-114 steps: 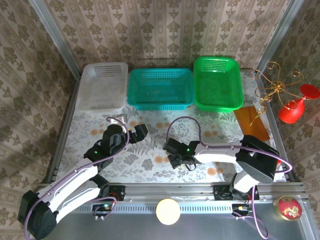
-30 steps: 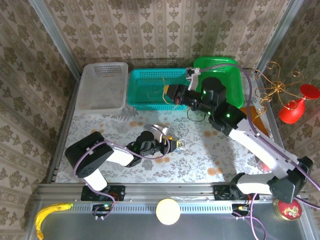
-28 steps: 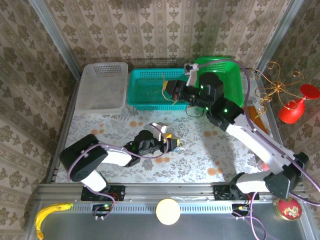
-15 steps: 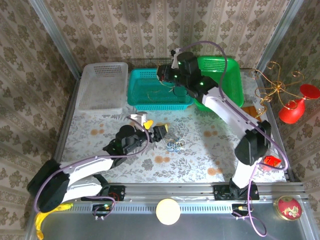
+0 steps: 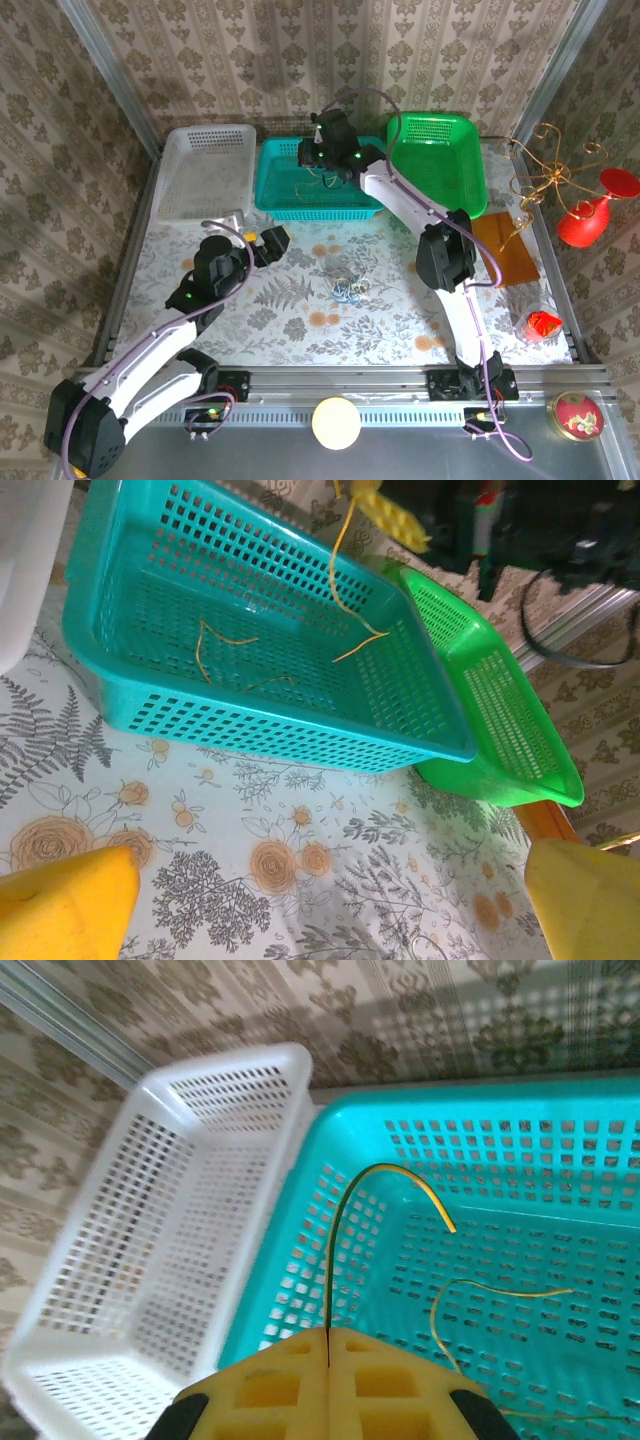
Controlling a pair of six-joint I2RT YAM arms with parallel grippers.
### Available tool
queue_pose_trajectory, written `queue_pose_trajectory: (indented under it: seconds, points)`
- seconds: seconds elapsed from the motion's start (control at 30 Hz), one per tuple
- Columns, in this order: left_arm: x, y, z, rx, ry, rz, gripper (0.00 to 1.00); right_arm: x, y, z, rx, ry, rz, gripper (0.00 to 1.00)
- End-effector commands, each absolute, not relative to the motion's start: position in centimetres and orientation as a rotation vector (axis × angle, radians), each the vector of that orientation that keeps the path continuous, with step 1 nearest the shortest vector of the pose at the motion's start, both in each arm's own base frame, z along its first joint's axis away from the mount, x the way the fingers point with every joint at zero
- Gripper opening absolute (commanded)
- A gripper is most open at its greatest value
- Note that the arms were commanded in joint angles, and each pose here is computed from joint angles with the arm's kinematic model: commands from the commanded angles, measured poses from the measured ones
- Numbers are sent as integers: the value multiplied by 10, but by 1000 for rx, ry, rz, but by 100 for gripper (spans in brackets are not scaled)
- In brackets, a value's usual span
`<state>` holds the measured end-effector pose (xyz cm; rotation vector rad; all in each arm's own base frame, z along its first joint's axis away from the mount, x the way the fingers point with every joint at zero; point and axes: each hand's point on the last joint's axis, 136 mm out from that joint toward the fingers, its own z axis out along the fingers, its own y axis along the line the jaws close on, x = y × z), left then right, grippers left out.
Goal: Untangle the cables
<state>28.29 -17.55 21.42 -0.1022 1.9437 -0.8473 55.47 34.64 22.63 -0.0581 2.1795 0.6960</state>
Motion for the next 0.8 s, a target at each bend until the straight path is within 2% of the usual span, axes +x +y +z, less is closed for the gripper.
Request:
queue_pose_trajectory:
  seconds: [0.0, 0.07, 0.1, 0.13, 0.23, 0.43, 0.57, 0.77]
  points:
    - [281, -181, 219, -85, 1986, -893, 100, 566, 338, 201, -70, 2224, 609, 7]
    - [281, -183, 219, -72, 1999, -902, 100, 568, 335, 192, -70, 2245, 604, 35]
    - [280, -184, 218, -65, 2007, -904, 100, 567, 335, 192, -75, 2255, 611, 46]
    - [280, -185, 219, -63, 2012, -907, 100, 565, 334, 196, -83, 2259, 620, 51]
    - [280, -187, 218, -52, 2023, -913, 100, 547, 335, 219, -128, 2251, 654, 53]
    - [281, -187, 204, -36, 2066, -884, 100, 483, 319, 269, -169, 2213, 711, 53]
    - [280, -191, 193, -14, 2109, -889, 100, 433, 298, 264, -157, 2241, 735, 53]
    - [273, -201, 181, 13, 2151, -936, 100, 375, 261, 225, -62, 2311, 751, 53]
